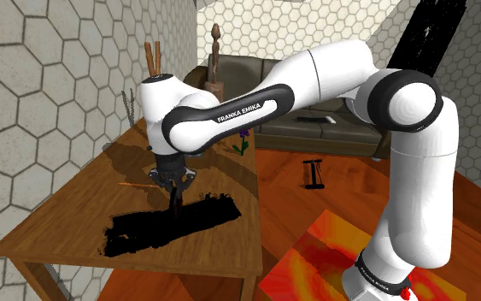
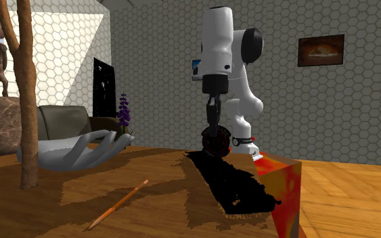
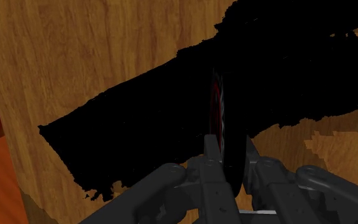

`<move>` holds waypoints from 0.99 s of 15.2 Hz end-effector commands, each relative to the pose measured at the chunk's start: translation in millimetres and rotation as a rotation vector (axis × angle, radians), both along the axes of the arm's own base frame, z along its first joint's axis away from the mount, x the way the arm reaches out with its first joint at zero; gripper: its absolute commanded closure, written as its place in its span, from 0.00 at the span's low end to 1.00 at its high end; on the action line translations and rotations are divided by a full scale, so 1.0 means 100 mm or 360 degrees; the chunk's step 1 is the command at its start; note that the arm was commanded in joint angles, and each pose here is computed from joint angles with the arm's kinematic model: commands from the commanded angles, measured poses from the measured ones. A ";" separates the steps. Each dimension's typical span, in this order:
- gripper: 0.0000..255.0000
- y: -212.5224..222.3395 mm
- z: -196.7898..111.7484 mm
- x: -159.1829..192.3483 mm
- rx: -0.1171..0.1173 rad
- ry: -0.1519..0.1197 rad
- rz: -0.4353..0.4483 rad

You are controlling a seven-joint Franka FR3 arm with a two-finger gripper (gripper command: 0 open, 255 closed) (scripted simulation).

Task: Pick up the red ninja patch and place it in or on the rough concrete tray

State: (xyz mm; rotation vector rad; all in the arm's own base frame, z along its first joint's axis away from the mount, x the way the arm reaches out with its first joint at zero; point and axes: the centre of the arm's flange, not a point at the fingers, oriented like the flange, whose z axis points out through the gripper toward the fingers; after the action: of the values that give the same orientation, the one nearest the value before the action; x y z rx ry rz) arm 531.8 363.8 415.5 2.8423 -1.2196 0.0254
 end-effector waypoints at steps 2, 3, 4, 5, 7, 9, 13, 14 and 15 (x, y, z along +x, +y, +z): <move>0.00 0.00 0.00 0.00 0.0000 0.0000 0.0000; 0.00 0.00 0.00 0.00 0.0000 0.0000 0.0000; 0.00 0.00 0.00 0.00 0.0000 0.0000 0.0000; 0.00 0.00 0.00 0.00 0.0000 0.0000 0.0000; 0.00 0.00 0.00 0.00 0.0000 0.0000 0.0000; 0.00 0.01 0.26 0.00 0.0000 0.0000 0.0000; 0.00 0.03 0.50 0.00 0.0000 0.0000 0.0000; 0.00 0.03 0.50 0.00 0.0000 0.0000 0.0000; 0.00 0.03 0.50 0.00 0.0000 0.0000 0.0000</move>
State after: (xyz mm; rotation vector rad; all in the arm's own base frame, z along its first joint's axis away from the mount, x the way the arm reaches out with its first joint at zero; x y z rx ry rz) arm 532.0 366.5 464.8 2.8427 -1.2199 0.0260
